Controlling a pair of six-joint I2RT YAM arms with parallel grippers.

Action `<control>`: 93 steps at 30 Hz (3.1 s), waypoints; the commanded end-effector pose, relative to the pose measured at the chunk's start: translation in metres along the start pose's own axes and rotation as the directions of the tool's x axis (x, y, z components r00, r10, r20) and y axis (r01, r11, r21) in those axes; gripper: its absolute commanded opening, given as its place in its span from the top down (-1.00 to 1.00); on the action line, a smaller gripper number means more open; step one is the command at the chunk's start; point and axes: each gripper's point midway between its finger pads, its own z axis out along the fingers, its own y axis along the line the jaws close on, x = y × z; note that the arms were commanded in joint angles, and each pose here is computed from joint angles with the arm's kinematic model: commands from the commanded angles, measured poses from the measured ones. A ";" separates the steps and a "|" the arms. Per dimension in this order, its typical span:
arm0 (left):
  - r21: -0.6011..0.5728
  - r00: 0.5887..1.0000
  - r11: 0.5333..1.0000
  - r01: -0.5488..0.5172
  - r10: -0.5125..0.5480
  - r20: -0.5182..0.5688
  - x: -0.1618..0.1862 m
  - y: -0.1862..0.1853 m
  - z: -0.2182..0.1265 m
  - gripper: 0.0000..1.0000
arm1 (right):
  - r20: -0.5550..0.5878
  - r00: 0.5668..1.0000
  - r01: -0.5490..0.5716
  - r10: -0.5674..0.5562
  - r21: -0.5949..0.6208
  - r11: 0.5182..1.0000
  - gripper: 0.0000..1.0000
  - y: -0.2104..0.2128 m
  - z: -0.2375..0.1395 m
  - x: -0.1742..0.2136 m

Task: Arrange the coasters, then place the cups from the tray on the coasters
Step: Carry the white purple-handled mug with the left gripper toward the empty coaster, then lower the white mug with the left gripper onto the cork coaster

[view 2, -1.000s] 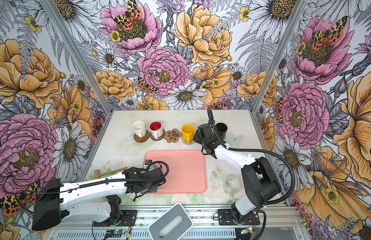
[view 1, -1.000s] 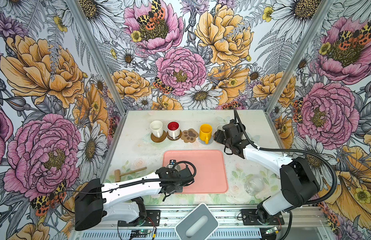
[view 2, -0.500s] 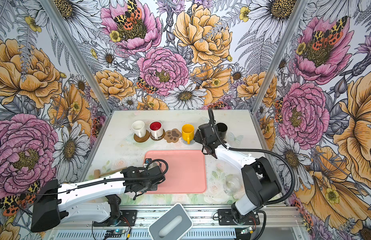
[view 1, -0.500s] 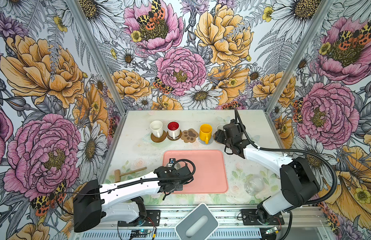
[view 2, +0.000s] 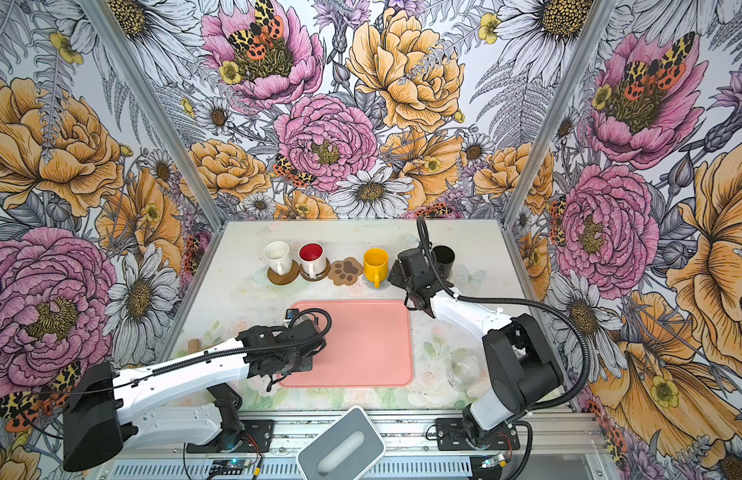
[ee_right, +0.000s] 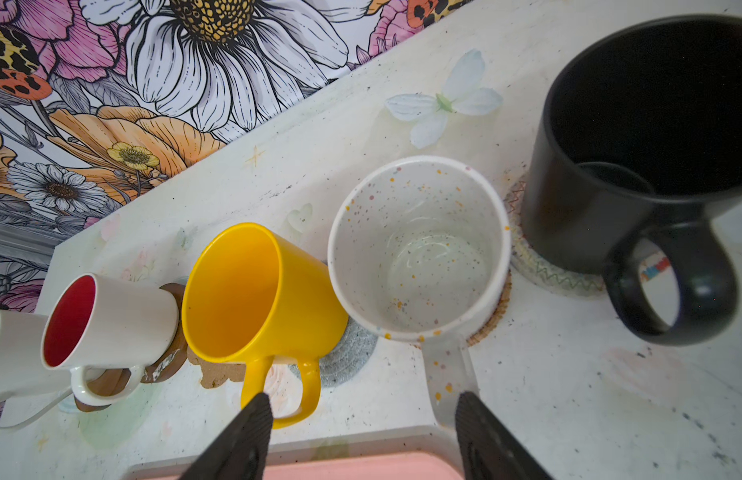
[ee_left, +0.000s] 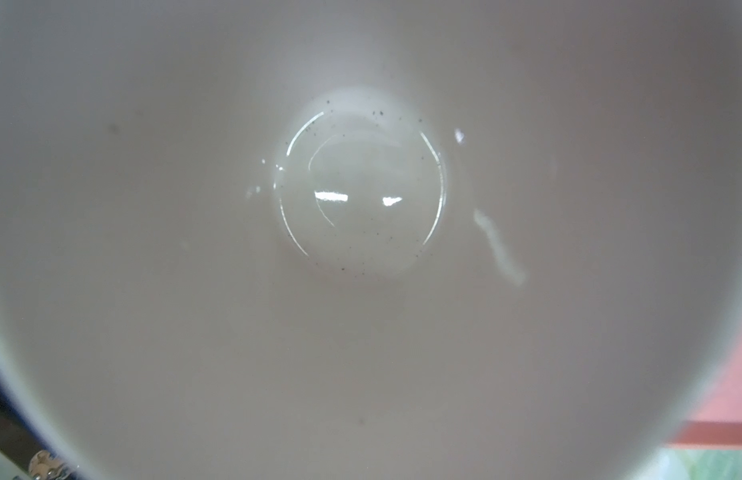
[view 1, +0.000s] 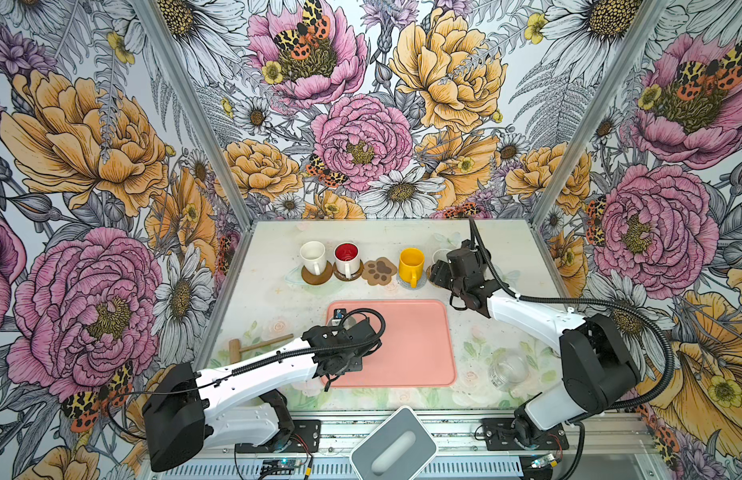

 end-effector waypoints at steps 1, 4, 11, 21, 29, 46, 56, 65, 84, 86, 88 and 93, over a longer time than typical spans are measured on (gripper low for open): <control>0.077 0.995 0.997 0.018 -0.025 0.094 -0.031 -0.016 -0.012 1.00 | 0.034 0.999 -0.016 0.017 -0.020 1.000 -0.44 0.002 -0.007 -0.011; 0.088 0.994 0.996 0.015 -0.024 0.105 -0.038 -0.020 -0.012 1.00 | 0.031 0.999 -0.018 0.019 -0.020 1.000 -0.44 0.001 -0.006 -0.010; 0.096 0.992 0.995 0.006 -0.018 0.128 -0.052 -0.027 -0.009 1.00 | 0.030 0.999 -0.020 0.021 -0.020 1.000 -0.44 0.000 -0.007 -0.009; 0.134 0.979 0.991 0.010 -0.037 0.199 -0.090 -0.040 -0.010 1.00 | 0.032 0.999 -0.023 0.023 -0.022 0.999 -0.45 -0.001 -0.009 -0.010; 0.126 0.976 0.992 -0.018 -0.010 0.219 -0.115 -0.052 -0.004 1.00 | 0.029 0.999 -0.024 0.024 -0.025 0.999 -0.44 -0.003 -0.009 -0.010; 0.161 0.979 0.985 -0.060 0.026 0.203 -0.162 -0.083 0.029 1.00 | 0.024 0.999 -0.028 0.029 -0.030 0.999 -0.45 -0.007 -0.012 -0.010; 0.148 0.977 0.988 -0.052 0.019 0.214 -0.193 -0.090 0.047 1.00 | 0.041 0.998 -0.038 0.039 -0.015 0.999 -0.45 -0.018 -0.018 -0.013; 0.142 0.970 0.988 -0.066 0.030 0.243 -0.224 -0.097 0.054 1.00 | 0.041 0.998 -0.046 0.047 -0.005 0.999 -0.46 -0.025 -0.018 -0.014; 0.131 0.971 0.988 -0.083 0.050 0.235 -0.249 -0.118 0.086 1.00 | 0.067 0.995 -0.079 0.078 0.016 0.997 -0.47 -0.047 -0.029 -0.018; 0.124 0.970 0.989 -0.082 0.051 0.236 -0.251 -0.118 0.088 1.00 | 0.069 0.994 -0.081 0.080 0.018 0.997 -0.47 -0.049 -0.030 -0.018; 0.120 0.970 0.989 -0.081 0.051 0.236 -0.253 -0.118 0.090 1.00 | 0.072 0.994 -0.085 0.083 0.020 0.996 -0.46 -0.051 -0.031 -0.019; 0.109 0.973 0.992 -0.071 0.044 0.228 -0.254 -0.115 0.096 1.00 | 0.073 0.993 -0.092 0.090 0.024 0.995 -0.46 -0.055 -0.032 -0.018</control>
